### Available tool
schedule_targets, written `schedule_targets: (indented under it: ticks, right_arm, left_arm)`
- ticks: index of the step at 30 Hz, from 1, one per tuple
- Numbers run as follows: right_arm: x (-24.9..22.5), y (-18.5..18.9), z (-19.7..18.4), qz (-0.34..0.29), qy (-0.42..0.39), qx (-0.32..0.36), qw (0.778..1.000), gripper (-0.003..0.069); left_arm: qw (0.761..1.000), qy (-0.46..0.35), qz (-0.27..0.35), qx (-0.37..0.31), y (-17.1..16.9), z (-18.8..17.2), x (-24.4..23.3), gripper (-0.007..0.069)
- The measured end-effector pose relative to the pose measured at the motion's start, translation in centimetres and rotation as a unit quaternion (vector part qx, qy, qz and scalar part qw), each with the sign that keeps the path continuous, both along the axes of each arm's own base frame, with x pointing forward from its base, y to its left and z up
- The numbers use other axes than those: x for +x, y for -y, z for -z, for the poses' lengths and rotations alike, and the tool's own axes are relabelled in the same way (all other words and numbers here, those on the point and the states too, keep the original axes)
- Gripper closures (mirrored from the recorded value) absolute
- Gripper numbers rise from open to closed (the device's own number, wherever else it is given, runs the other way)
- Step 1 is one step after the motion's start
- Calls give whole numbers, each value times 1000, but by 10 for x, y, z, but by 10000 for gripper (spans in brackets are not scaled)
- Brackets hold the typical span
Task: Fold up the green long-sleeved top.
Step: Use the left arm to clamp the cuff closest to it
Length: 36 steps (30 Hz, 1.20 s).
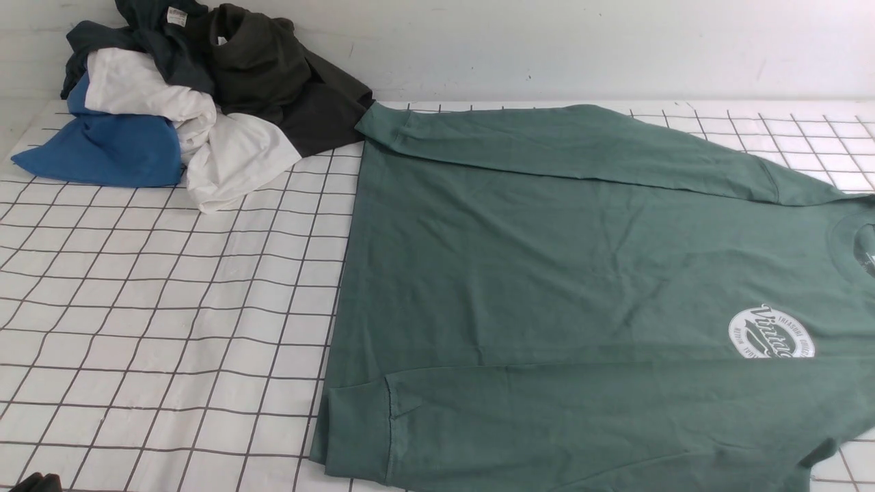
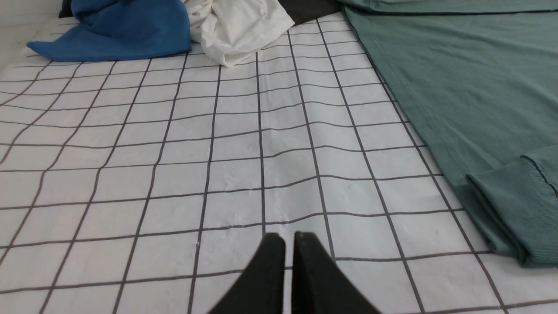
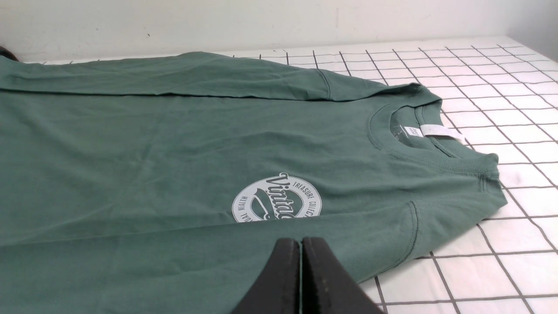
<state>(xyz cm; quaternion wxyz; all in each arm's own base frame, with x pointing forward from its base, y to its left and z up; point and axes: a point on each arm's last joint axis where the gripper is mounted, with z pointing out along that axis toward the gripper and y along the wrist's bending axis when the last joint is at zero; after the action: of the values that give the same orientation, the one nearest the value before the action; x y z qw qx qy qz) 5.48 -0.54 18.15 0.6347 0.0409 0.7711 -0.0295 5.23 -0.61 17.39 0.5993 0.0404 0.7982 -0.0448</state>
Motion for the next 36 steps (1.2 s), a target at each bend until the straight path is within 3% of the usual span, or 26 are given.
schedule_targets:
  ticks: [6, 10, 17, 21, 26, 27, 30, 33, 36]
  right_arm:
    - [0, 0, 0, 0, 0, 0, 1000, 656]
    - [0, 0, 0, 0, 0, 0, 1000, 656]
    - [1, 0, -5, 0, 34, -10, 999, 656]
    - [2, 0, -24, 0, 134, -21, 991, 656]
    - [-4, -1, -49, -3, 280, 4, 960, 656]
    - [-4, -1, -49, -4, 280, 4, 960, 656]
    - [-11, -1, -63, -14, 360, 49, 932, 656]
    - [-16, -1, -71, -26, 408, 81, 909, 656]
    - [-18, -2, -86, -30, 420, 89, 903, 656]
  left_arm:
    - [1000, 16, 1, 10, 0, -2, 1, 612]
    - [996, 91, 4, 6, 1, -14, 3, 612]
    - [959, 282, 16, -10, 3, -50, 0, 612]
    - [931, 363, 21, -21, 3, -64, -6, 612]
    - [891, 444, 37, -86, 4, -79, -16, 612]
    - [887, 451, 39, -94, 4, -81, -17, 612]
    - [858, 494, 53, -128, 3, -89, -24, 612]
    - [863, 485, 52, -132, 3, -105, -24, 612]
    - [878, 460, 45, -127, 3, -138, -20, 612]
